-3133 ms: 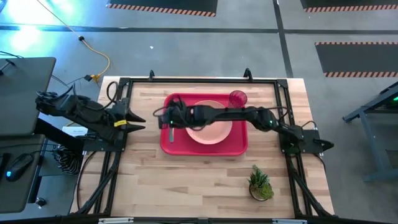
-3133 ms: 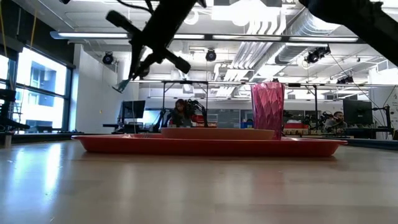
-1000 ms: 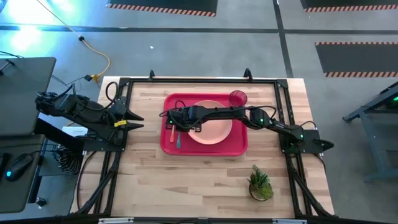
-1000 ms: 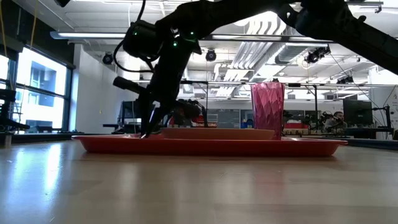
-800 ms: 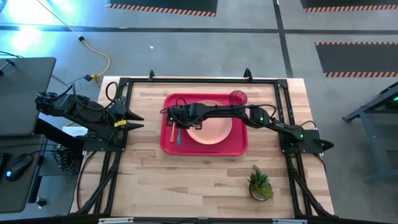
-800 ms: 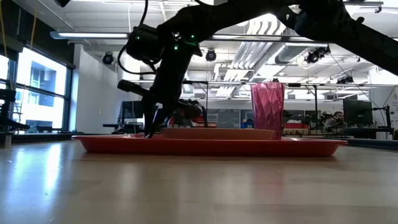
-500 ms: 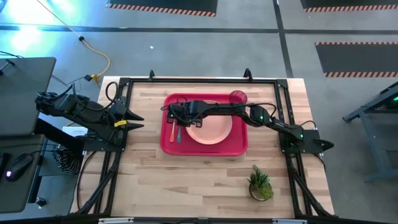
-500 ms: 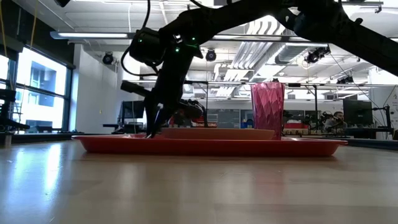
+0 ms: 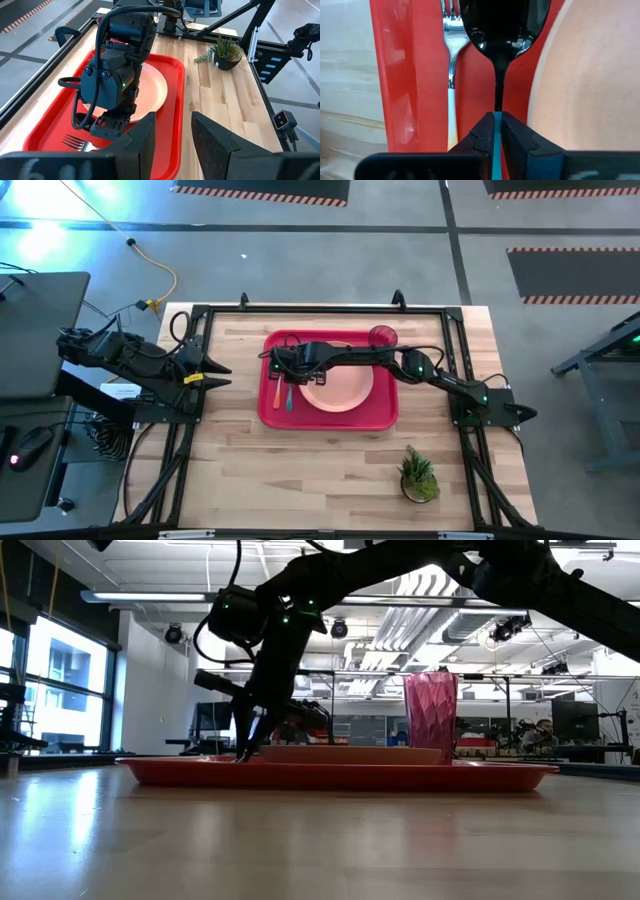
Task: Pick and place plate/cup/fork/spoon on tray
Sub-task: Put the spoon on the tray to the right of the fork
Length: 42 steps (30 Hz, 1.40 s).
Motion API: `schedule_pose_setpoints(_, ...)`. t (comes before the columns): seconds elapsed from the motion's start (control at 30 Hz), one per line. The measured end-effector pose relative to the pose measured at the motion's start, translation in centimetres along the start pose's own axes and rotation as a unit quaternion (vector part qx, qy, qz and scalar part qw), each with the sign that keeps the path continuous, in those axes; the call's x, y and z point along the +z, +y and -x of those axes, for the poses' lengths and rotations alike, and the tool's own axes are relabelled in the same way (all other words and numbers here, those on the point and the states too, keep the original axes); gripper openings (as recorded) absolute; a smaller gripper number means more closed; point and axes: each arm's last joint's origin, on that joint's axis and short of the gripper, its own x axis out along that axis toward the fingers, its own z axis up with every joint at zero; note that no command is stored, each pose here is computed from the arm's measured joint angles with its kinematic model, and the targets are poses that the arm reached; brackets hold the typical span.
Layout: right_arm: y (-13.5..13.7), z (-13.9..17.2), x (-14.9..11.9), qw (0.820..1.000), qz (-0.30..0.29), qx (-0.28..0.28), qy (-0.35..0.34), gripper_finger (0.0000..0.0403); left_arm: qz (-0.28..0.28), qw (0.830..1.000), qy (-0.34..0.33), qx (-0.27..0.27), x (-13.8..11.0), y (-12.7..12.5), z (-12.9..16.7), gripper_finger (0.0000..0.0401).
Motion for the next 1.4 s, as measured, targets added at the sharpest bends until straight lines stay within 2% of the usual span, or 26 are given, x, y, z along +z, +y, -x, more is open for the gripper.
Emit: schedule_pose_setpoints(1.4, 0.1, 0.03, 0.05, 1.0, 0.0, 0.005, -0.006, 0.0022, 0.0, 1.0, 0.0, 0.0, 0.0, 0.0, 0.0, 0.0115)
